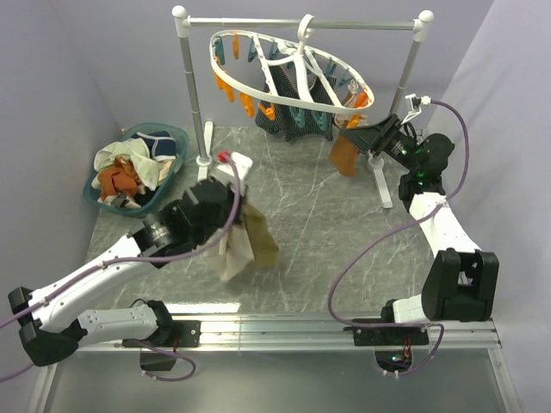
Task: Remove the underwear clipped to the hanger
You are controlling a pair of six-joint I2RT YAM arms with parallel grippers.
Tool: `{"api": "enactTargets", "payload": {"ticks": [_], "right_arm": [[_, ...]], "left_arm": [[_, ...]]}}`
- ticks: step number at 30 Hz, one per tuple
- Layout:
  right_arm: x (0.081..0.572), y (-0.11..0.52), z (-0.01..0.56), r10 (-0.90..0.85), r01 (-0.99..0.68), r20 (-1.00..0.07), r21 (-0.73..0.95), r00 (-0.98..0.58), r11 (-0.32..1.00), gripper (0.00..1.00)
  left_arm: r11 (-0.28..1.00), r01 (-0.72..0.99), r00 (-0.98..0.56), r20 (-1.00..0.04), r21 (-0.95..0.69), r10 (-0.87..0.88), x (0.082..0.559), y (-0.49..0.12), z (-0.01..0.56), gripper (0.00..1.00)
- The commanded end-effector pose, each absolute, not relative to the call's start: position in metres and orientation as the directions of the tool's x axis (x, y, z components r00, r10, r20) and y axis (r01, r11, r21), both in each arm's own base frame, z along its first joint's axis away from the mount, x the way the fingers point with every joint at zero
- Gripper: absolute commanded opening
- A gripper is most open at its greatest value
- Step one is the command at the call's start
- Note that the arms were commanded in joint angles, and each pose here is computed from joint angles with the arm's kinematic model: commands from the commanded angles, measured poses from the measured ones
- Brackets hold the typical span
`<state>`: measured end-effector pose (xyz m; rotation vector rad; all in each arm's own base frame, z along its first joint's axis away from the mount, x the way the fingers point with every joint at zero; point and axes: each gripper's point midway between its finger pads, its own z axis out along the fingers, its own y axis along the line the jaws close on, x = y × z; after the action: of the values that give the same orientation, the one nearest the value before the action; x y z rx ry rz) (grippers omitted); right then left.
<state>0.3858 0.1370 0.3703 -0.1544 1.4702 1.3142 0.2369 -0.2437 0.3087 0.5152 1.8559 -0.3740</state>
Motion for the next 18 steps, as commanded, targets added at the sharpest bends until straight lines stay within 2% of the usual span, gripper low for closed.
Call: {"api": "enactTargets", "payload": {"ticks": [1, 2, 3, 7, 10, 16, 18], "right_arm": [[0.371, 0.137, 0.396, 0.47, -0.718, -0.826, 0.529, -0.313, 0.453, 0.86], [0.369, 0.137, 0.395, 0.463, -0.712, -0.83, 0.526, -0.311, 0.464, 0.87], [0.365, 0.136, 0.397, 0.442, -0.72, -0.851, 0.493, -0.284, 0.488, 0.93], [0.36, 0.132, 0.377, 0.405, -0.663, -0.854, 0.513, -0.327, 0.545, 0.97], [0.358, 0.126, 0.366, 0.393, -0.623, -0.855, 0.516, -0.338, 0.587, 0.99], [0.356, 0.119, 0.351, 0.399, -0.563, -0.849, 0.528, -0.347, 0.635, 1.0], [0.353, 0.119, 0.35, 0.399, -0.562, -0.85, 0.527, -0.345, 0.638, 1.0]], "left_arm": [[0.994, 0.109, -0.274, -0.961, 0.011, 0.041, 0.287, -0.148, 0.334, 0.0], [0.998, 0.059, -0.265, -0.964, -0.001, 0.014, 0.293, -0.132, 0.339, 0.0], [1.0, 0.011, -0.257, -0.966, -0.006, -0.003, 0.301, -0.116, 0.341, 0.0], [0.976, -0.214, -0.211, -0.974, -0.033, -0.079, 0.333, -0.033, 0.355, 0.0], [0.949, -0.312, -0.167, -0.981, -0.039, -0.096, 0.355, 0.009, 0.373, 0.0], [0.896, -0.443, -0.055, -0.996, -0.034, -0.065, 0.397, 0.071, 0.413, 0.0], [0.896, -0.443, -0.048, -0.997, -0.029, -0.055, 0.415, 0.074, 0.417, 0.0]]}}
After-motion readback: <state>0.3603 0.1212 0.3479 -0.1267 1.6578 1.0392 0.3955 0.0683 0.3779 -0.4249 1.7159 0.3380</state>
